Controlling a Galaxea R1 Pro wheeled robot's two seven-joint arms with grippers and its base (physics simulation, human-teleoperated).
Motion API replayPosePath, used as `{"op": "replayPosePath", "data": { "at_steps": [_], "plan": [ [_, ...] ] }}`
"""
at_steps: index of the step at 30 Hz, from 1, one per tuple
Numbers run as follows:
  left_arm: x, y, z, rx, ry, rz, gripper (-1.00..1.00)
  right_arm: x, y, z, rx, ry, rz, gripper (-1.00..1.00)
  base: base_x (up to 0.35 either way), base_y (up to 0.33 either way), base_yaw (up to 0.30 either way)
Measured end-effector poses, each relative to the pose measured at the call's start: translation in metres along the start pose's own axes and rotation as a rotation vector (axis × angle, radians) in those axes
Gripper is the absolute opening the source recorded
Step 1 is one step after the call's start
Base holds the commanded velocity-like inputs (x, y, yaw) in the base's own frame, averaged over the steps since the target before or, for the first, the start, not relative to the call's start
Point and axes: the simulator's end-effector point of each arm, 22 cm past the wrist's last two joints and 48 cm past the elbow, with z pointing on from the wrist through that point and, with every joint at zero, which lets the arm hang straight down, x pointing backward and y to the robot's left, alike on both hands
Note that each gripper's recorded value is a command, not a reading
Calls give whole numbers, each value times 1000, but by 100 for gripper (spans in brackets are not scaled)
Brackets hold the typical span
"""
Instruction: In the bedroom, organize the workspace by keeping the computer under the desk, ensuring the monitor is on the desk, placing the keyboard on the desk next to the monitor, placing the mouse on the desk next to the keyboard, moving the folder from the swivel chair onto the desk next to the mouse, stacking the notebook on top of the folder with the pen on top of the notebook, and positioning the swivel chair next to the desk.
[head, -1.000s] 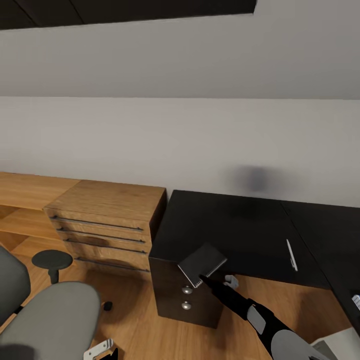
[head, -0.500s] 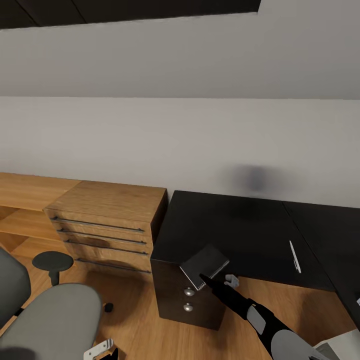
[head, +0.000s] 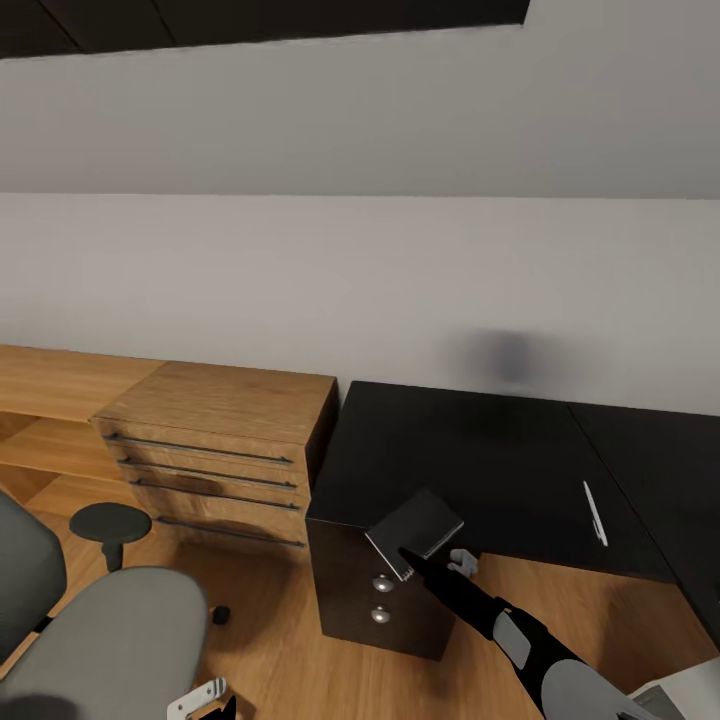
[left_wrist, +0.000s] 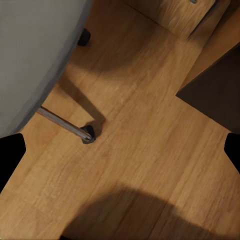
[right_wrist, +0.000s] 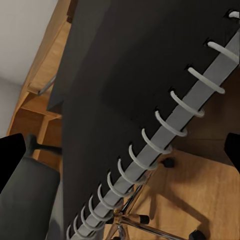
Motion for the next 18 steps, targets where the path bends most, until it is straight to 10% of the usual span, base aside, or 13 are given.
{"op": "replayPosePath", "data": {
  "at_steps": [18],
  "plan": [
    [0, 0, 0, 0, 0, 0, 100, 2, 1, 1, -2, 2, 1, 100, 0, 5, 0]
  ]
}}
